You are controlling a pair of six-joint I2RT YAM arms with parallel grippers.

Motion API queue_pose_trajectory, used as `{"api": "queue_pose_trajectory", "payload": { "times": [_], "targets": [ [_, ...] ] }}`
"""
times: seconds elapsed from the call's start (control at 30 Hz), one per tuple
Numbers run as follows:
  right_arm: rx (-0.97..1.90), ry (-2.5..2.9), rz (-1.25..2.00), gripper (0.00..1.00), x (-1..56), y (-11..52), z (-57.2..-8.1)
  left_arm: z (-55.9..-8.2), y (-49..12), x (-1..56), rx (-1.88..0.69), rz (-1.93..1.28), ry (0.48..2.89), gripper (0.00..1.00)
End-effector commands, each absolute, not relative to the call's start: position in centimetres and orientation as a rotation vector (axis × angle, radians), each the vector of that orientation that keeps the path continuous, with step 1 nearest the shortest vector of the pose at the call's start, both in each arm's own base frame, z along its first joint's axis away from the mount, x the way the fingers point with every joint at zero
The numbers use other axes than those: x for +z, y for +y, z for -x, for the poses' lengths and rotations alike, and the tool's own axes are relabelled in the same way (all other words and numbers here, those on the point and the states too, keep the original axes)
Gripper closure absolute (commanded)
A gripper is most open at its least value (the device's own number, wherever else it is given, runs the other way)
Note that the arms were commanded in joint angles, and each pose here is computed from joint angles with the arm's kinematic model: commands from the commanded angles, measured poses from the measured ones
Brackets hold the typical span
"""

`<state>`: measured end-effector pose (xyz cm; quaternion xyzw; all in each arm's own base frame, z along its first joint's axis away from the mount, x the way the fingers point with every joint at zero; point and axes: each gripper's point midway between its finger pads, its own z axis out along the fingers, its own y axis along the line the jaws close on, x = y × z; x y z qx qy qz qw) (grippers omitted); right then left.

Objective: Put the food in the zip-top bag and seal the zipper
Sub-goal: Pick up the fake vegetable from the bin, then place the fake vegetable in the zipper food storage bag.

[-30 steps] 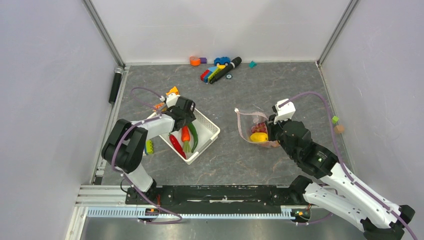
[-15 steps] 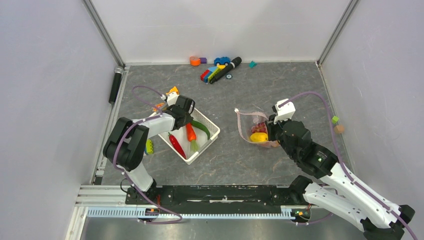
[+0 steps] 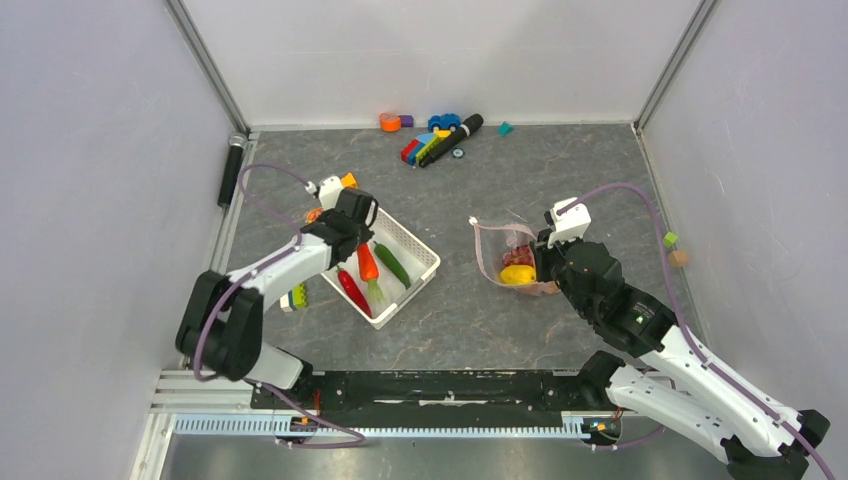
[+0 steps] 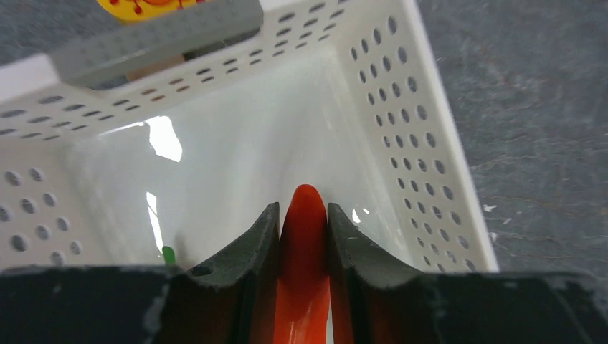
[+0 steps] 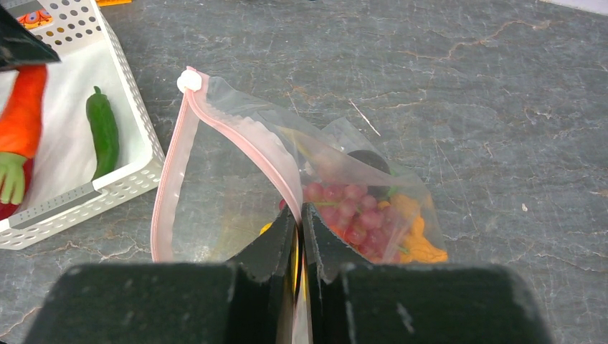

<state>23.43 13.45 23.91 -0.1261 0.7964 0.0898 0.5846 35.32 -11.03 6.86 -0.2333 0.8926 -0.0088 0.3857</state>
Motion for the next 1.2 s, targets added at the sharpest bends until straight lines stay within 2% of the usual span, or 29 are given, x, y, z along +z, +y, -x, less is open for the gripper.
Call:
{"api": "queue_pose_trajectory", "payload": {
  "times": [0.0, 0.27, 0.53, 0.63, 0.73, 0.8, 1.0, 1.17],
  "targets": [
    [0.212, 1.836, 0.271, 0.88, 24.5, 13.3, -23.6, -34.7, -8.9, 12.0, 0.002, 0.567, 2.125, 0.98],
    [0.217, 1.836, 0.273, 0.89, 24.5, 13.5, -23.6, -32.8, -10.2, 20.0, -0.275, 0.572, 1.943, 0.98],
    [0.227, 1.841, 0.288, 0.88, 24.5, 13.9, -23.7, -32.4, -16.5, 28.2, -0.554, 0.367, 1.722, 0.98],
    [0.238, 1.838, 0.293, 0.89, 24.5, 14.0, -23.6, -32.4, -22.1, 30.8, -0.73, 0.119, 1.692, 0.98],
    [0.26, 1.827, 0.306, 0.88, 24.8, 14.1, -23.3, -29.4, -29.5, 33.8, -1.035, -0.31, 1.576, 0.98],
    [0.275, 1.822, 0.316, 0.88, 24.8, 14.3, -23.1, -27.6, -32.2, 35.9, -1.184, -0.481, 1.453, 0.98],
    [0.382, 1.809, 0.394, 0.89, 25.5, 16.4, -22.6, -23.6, -36.3, 41.0, -1.472, -0.749, 1.209, 0.98],
    [0.465, 1.82, 0.465, 0.98, 26.7, 18.2, -22.0, -20.8, -37.9, 42.7, -1.501, -0.862, 1.023, 0.98]
  ]
}}
